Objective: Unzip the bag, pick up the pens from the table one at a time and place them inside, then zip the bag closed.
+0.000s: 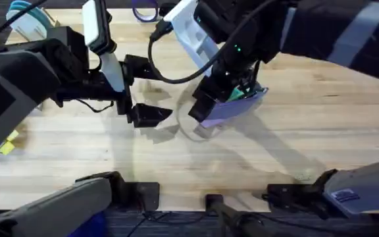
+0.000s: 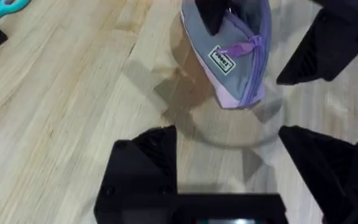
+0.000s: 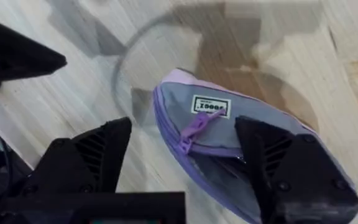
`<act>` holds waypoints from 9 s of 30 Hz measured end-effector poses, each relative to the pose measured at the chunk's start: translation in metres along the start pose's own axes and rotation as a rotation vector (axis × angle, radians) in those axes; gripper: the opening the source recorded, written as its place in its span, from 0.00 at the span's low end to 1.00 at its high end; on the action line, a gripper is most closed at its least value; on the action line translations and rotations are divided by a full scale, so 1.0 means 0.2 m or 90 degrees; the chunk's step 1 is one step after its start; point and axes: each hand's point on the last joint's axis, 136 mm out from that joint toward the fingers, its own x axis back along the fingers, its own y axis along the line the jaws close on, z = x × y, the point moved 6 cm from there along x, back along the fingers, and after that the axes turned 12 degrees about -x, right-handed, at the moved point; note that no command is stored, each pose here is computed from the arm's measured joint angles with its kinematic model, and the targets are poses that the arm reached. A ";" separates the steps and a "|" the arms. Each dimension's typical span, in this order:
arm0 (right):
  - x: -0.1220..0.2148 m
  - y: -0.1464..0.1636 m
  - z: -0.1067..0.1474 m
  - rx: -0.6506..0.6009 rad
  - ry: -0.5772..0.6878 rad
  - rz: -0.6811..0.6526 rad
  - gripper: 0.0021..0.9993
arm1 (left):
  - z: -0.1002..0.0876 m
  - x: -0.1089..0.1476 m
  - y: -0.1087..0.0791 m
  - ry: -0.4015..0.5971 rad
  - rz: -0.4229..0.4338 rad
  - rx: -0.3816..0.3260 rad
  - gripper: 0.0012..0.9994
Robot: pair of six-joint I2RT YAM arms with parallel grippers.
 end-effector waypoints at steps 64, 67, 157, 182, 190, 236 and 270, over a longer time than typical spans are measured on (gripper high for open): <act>0.25 0.04 0.04 0.010 -0.072 0.007 0.03 | 0.00 0.00 0.00 0.000 0.000 0.000 0.99; 0.28 0.04 0.05 0.011 -0.077 0.010 0.03 | 0.00 0.00 0.00 0.000 0.000 0.000 0.99; 0.28 0.03 0.07 0.009 -0.069 0.028 0.03 | -0.06 -0.70 -0.13 -0.146 0.119 0.028 1.00; 0.28 0.03 0.06 0.010 -0.071 0.030 0.03 | -0.07 -0.70 -0.11 -0.151 0.112 0.022 0.05; 0.29 -0.02 0.07 -0.009 -0.072 0.036 0.03 | -0.07 -0.70 -0.11 -0.150 0.112 0.022 0.04; 0.38 -0.43 0.24 -0.637 -0.054 0.027 0.36 | -0.07 -0.71 -0.11 -0.149 0.110 0.023 0.04; 0.36 -0.21 0.13 -0.872 -0.027 -0.118 1.00 | -0.07 -0.71 -0.11 -0.149 0.110 0.022 0.04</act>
